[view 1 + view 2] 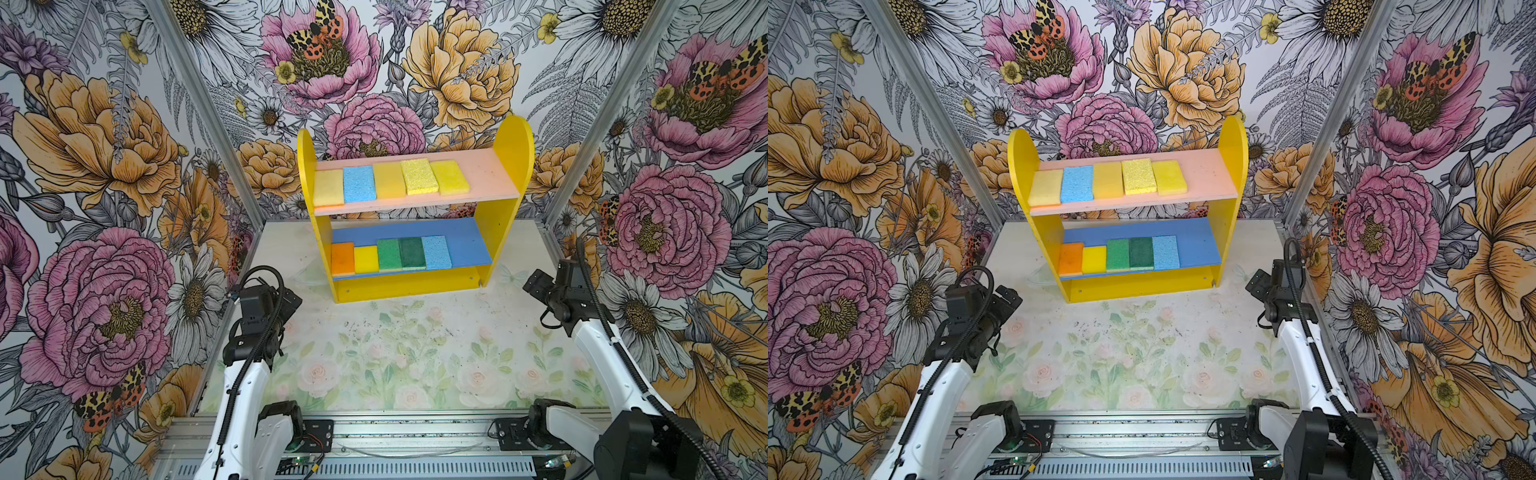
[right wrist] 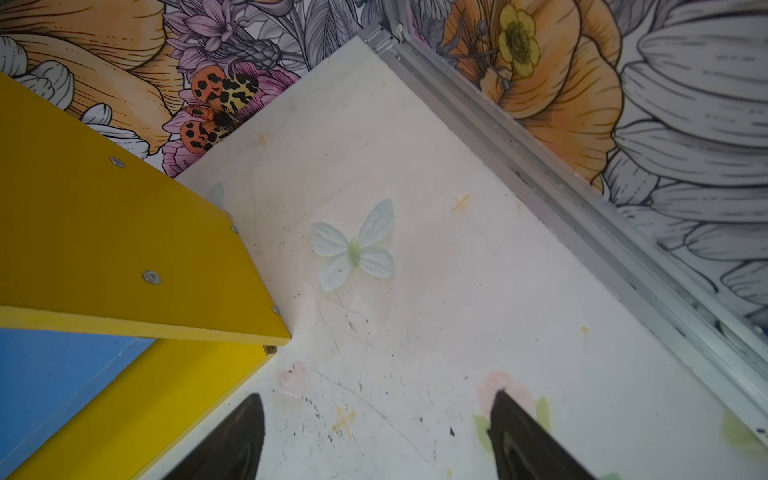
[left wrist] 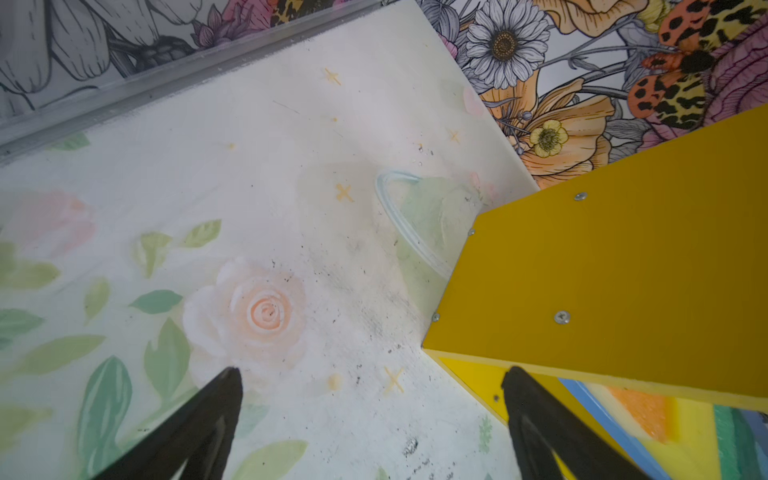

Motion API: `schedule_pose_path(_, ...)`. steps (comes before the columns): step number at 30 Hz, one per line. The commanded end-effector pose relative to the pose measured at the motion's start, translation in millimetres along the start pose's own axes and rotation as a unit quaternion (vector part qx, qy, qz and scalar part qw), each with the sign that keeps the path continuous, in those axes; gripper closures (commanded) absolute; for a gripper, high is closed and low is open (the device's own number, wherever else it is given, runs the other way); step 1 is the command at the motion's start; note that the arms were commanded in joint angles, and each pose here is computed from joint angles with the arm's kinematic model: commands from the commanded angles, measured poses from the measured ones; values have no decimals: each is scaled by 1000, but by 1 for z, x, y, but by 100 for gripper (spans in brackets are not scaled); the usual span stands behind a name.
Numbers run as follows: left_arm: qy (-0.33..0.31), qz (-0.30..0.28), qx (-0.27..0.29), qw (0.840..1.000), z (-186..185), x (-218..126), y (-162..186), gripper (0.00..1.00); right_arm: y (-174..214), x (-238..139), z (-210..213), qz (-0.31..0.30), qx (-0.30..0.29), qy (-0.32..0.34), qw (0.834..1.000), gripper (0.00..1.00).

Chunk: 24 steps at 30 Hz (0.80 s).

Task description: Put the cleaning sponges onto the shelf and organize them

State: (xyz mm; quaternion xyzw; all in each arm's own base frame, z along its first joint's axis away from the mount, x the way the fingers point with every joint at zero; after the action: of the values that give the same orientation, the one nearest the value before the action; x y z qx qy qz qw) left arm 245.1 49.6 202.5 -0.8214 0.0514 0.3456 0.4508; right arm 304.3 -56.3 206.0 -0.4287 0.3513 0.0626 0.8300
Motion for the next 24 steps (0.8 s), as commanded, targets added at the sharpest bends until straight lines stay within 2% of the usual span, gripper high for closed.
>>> schedule_pose_path(1, -44, -85, 40, 995, 7, 9, -27, 1, -12, 31, 5, -52, -61, -12, 997, 13)
schedule_pose_path(6, -43, -119, 89, 988, 2, 30, -36, 1, 8, 68, 1, -71, -77, -44, 993, 13)
schedule_pose_path(14, 0, -199, 163, 966, -8, 56, -38, 1, 27, 81, 7, -110, -151, -78, 979, 12)
schedule_pose_path(16, 1, -204, 216, 955, -13, 66, -34, 1, 26, 81, 10, -122, -158, -85, 976, 12)
schedule_pose_path(24, 86, -199, 265, 940, -40, 96, -15, 1, 31, 80, 16, -143, -162, -124, 969, 12)
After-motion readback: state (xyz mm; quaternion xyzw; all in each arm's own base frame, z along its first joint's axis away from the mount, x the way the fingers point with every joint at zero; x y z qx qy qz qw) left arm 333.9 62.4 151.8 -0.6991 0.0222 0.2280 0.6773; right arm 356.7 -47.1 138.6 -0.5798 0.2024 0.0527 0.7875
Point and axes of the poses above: each gripper's point midway between its finger pads, its own x axis out along the fingers, its own z axis along the line the jaws close on, y = z × x, the point moved 5 cm from there along -x, back along the fingers, and after that the axes turned 10 degrees about x, right-handed, at the moved point
